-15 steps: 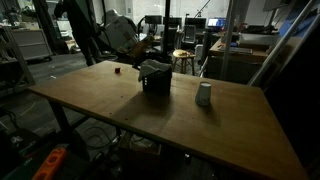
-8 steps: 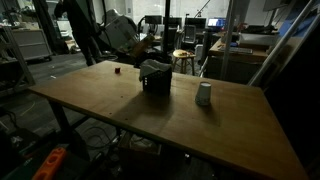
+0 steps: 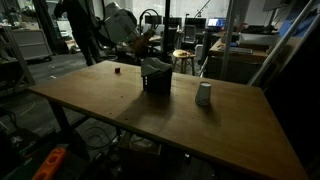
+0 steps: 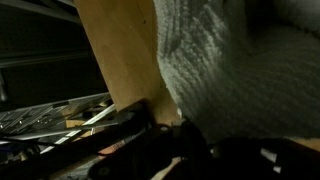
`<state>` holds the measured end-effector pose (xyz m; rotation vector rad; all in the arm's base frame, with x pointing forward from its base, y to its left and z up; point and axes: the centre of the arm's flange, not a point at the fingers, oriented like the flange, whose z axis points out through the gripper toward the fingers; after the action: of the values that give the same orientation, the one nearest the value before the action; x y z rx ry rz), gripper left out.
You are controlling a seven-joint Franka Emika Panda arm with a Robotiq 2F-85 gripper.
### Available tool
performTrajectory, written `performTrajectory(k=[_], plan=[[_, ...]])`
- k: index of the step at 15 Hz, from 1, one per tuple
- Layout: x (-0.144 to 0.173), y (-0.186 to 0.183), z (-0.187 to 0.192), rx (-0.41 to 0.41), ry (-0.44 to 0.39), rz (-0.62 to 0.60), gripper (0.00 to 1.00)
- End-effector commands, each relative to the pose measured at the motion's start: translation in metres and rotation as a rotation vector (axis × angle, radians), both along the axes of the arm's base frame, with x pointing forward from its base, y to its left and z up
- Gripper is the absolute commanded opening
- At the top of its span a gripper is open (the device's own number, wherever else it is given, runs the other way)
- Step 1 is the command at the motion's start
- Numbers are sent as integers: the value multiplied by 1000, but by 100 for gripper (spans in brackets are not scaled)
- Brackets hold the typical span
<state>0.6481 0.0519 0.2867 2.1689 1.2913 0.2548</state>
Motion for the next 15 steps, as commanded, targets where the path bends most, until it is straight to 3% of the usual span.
performTrajectory(k=[1,7,15], plan=[[1,-4,30,28,-29,-92,5],[5,-23,59,104,-18,-264,5],[5,-45,70,184,10,-411,5]])
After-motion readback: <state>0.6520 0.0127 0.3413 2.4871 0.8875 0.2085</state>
